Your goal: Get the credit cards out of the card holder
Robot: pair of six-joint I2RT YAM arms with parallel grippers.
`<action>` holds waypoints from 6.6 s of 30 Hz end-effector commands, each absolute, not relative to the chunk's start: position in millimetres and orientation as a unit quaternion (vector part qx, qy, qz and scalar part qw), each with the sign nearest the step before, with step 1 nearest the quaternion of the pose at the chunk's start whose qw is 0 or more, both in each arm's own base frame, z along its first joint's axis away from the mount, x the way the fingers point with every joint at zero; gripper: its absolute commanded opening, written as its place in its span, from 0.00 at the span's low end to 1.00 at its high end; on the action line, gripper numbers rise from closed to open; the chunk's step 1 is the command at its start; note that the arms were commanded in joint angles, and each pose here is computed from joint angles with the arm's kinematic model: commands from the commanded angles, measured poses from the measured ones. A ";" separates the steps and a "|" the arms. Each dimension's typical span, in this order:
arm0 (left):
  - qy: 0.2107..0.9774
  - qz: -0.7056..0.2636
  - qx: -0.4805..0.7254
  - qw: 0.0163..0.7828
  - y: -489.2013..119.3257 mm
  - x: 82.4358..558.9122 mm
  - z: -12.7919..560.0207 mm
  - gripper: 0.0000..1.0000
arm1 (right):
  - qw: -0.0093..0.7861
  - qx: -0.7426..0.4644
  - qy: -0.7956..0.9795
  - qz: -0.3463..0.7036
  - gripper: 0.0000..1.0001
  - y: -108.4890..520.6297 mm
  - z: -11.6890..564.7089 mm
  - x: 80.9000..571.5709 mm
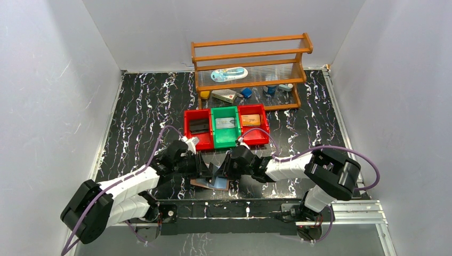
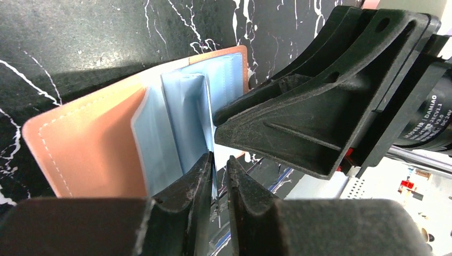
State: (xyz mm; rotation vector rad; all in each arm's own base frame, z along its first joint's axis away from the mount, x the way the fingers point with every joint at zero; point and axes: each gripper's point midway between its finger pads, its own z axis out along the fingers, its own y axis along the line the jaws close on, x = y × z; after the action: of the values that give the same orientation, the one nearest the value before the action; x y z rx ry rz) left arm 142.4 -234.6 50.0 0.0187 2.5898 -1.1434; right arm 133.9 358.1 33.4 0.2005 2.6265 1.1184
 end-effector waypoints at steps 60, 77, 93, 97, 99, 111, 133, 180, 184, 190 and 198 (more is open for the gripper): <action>0.640 -0.086 0.526 0.554 -182.6 228.5 200.2 0.00 | 0.282 0.107 0.835 0.460 0.67 296.6 93.2 146.5; 0.626 0.057 0.622 0.467 -173.8 335.5 166.3 0.00 | 0.309 0.162 0.809 0.473 0.71 270.4 101.1 151.7; 0.638 0.051 0.628 0.444 -174.0 380.2 118.3 0.00 | 0.307 0.164 0.805 0.481 0.74 271.0 105.1 150.8; 0.637 0.050 0.636 0.433 -174.8 384.3 108.2 0.00 | 0.305 0.165 0.807 0.479 0.74 271.0 102.5 150.5; 0.638 0.050 0.634 0.434 -174.0 387.3 103.7 0.00 | 0.305 0.167 0.807 0.477 0.75 270.2 101.4 150.9; 0.648 0.046 0.631 0.423 -171.7 397.9 80.9 0.02 | 0.308 0.175 0.806 0.475 0.75 268.1 100.4 152.3; 0.646 0.005 0.525 0.553 -175.4 371.0 179.5 0.79 | 0.300 0.166 0.815 0.468 0.79 270.2 95.9 150.0; 0.871 -0.228 0.004 0.435 -125.9 217.1 140.2 0.98 | 0.259 -0.031 0.965 0.010 0.86 343.7 6.6 141.4; 0.871 -0.224 0.004 0.438 -124.3 218.0 142.6 0.98 | 0.267 -0.045 0.962 -0.035 0.77 340.6 -2.5 140.6; 0.869 -0.213 0.000 0.447 -119.0 218.9 147.0 0.98 | 0.284 -0.053 0.956 -0.043 0.53 344.7 1.9 142.1; 0.868 -0.221 0.000 0.445 -120.7 215.5 148.1 0.98 | 0.296 -0.067 0.953 -0.019 0.54 345.3 12.2 144.2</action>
State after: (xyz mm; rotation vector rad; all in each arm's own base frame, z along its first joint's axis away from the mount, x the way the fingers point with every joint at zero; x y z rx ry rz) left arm 216.6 -121.8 141.4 0.0060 2.1654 -0.5390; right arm 145.9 370.3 25.2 -0.1372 2.5257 0.0413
